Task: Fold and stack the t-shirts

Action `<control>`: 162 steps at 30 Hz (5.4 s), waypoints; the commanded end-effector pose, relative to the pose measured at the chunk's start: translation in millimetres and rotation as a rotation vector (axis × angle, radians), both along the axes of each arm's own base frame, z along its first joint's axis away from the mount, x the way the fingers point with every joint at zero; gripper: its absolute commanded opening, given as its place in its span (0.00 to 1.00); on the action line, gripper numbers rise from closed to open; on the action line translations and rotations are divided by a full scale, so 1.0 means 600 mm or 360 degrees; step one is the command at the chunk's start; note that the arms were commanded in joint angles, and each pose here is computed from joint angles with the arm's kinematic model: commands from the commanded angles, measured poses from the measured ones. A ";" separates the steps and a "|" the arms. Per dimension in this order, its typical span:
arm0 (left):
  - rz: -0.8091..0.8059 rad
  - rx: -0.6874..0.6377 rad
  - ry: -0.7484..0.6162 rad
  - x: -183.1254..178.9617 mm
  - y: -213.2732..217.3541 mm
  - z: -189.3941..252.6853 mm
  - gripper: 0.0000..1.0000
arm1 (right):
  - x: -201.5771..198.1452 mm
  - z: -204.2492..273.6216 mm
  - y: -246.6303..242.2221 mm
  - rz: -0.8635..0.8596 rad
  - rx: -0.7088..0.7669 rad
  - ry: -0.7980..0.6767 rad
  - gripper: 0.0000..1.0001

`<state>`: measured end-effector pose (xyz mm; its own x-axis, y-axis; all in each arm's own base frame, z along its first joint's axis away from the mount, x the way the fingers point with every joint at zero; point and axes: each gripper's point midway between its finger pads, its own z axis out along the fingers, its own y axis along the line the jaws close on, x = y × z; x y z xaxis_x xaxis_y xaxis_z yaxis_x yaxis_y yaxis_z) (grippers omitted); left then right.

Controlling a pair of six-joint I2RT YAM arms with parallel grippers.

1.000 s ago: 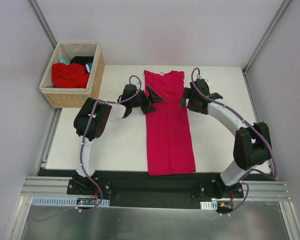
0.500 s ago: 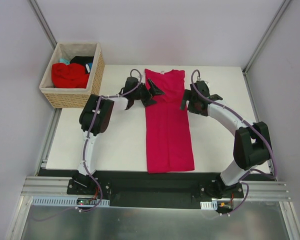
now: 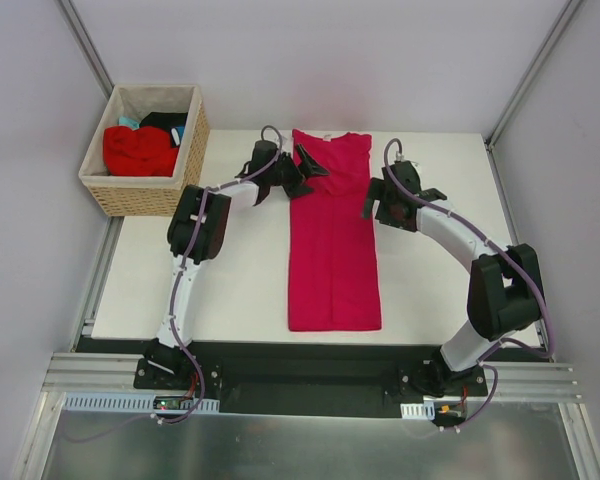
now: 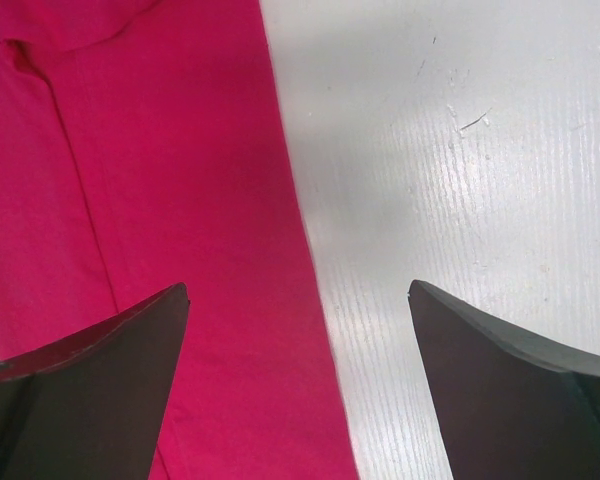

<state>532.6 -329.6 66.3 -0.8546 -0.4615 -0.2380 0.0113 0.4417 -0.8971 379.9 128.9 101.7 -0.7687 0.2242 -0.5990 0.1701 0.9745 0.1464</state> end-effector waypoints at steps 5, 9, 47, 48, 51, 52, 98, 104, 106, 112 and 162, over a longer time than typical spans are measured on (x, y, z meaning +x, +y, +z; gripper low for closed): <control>-0.0179 0.0057 -0.0048 -0.038 -0.005 0.031 0.94 | 0.005 0.043 0.007 0.0041 0.0046 -0.0118 0.96; -0.0236 0.0233 -0.0175 -0.144 -0.008 0.137 0.96 | -0.046 0.072 -0.008 0.0070 0.0020 -0.0249 0.96; -0.0258 0.0263 0.0527 -0.704 0.124 -0.085 0.96 | -0.428 -0.149 0.014 0.0291 0.0489 0.0444 0.93; -0.0253 0.0267 0.0527 -0.704 0.124 -0.088 0.96 | -0.428 -0.150 0.014 0.0291 0.0478 0.0444 0.91; -0.0244 0.0270 0.0533 -0.704 0.124 -0.091 0.96 | -0.427 -0.147 0.017 0.0297 0.0459 0.0432 0.84; -0.0234 0.0279 0.0539 -0.705 0.127 -0.095 0.96 | -0.427 -0.147 0.016 0.0291 0.0453 0.0434 0.82; -0.0212 0.0351 0.0500 -0.679 0.115 -0.103 0.00 | -0.414 -0.132 0.024 0.0294 0.0329 0.0374 0.01; -0.0227 0.0393 0.0313 -0.645 0.103 -0.032 0.00 | -0.391 -0.086 0.036 0.0372 0.0290 0.0275 0.01; -0.0231 0.0369 0.0242 -0.637 0.099 -0.004 0.00 | -0.381 -0.058 0.045 0.0397 0.0301 0.0228 0.01; -0.0222 0.0347 0.0136 -0.612 0.095 0.050 0.00 | -0.346 0.009 0.053 0.0438 0.0258 0.0077 0.01; 0.0008 0.0266 0.0003 -0.257 0.088 0.120 0.00 | 0.025 0.073 0.072 0.0209 0.0058 -0.0146 0.01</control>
